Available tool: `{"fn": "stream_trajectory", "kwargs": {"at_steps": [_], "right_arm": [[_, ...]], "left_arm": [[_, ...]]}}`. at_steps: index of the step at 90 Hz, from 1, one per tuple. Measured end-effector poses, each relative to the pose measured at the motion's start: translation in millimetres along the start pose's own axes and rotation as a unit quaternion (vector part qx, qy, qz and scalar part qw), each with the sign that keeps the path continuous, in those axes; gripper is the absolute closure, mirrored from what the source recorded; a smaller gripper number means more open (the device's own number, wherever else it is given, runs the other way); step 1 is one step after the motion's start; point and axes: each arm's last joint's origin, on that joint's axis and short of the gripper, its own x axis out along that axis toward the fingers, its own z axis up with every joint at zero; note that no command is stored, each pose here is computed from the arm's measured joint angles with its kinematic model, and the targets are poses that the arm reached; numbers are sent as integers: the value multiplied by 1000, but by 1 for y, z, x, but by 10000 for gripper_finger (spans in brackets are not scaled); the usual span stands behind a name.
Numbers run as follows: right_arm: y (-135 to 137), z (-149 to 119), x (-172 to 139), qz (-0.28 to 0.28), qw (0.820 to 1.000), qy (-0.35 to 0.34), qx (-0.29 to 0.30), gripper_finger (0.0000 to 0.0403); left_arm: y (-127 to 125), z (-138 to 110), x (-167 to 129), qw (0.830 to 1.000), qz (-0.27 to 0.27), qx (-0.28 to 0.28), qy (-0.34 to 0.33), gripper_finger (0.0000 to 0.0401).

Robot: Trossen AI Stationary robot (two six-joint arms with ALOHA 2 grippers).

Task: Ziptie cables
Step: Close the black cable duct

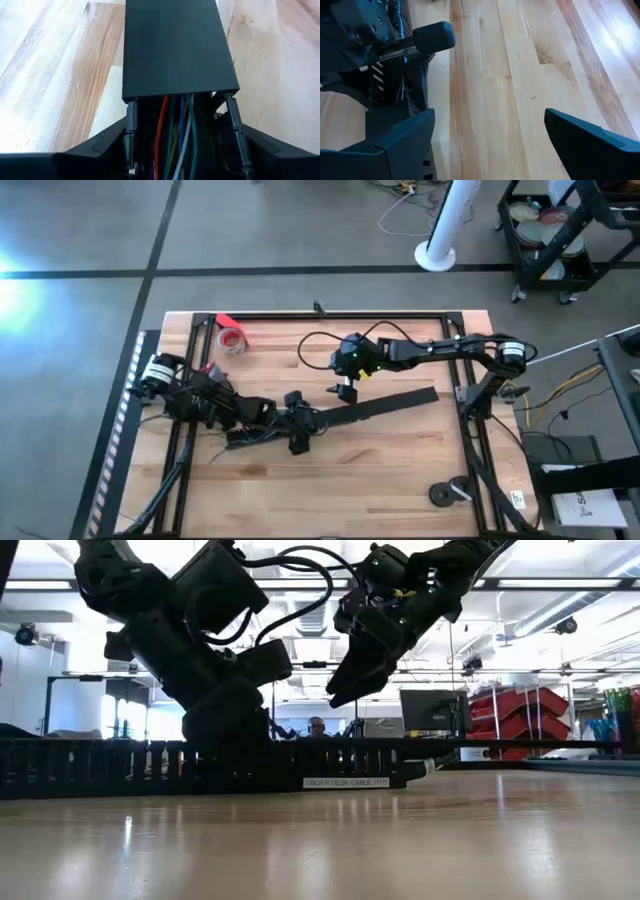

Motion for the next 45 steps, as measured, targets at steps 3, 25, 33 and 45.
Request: {"fn": "stream_trajectory", "kwargs": {"at_steps": [3, 25, 33, 45], "right_arm": [[0, 0, 0, 0, 1000, 0, 0, 42], [0, 0, 0, 0, 1000, 0, 0, 42], [0, 0, 0, 0, 1000, 0, 0, 42], [0, 0, 0, 0, 1000, 0, 0, 42]], "left_arm": [[0, 0, 0, 1000, 0, 0, 0, 148], [0, 0, 0, 1000, 1, -1, 0, 137], [0, 0, 0, 1000, 1, -1, 0, 140], [0, 0, 0, 1000, 1, -2, -1, 151]]}}
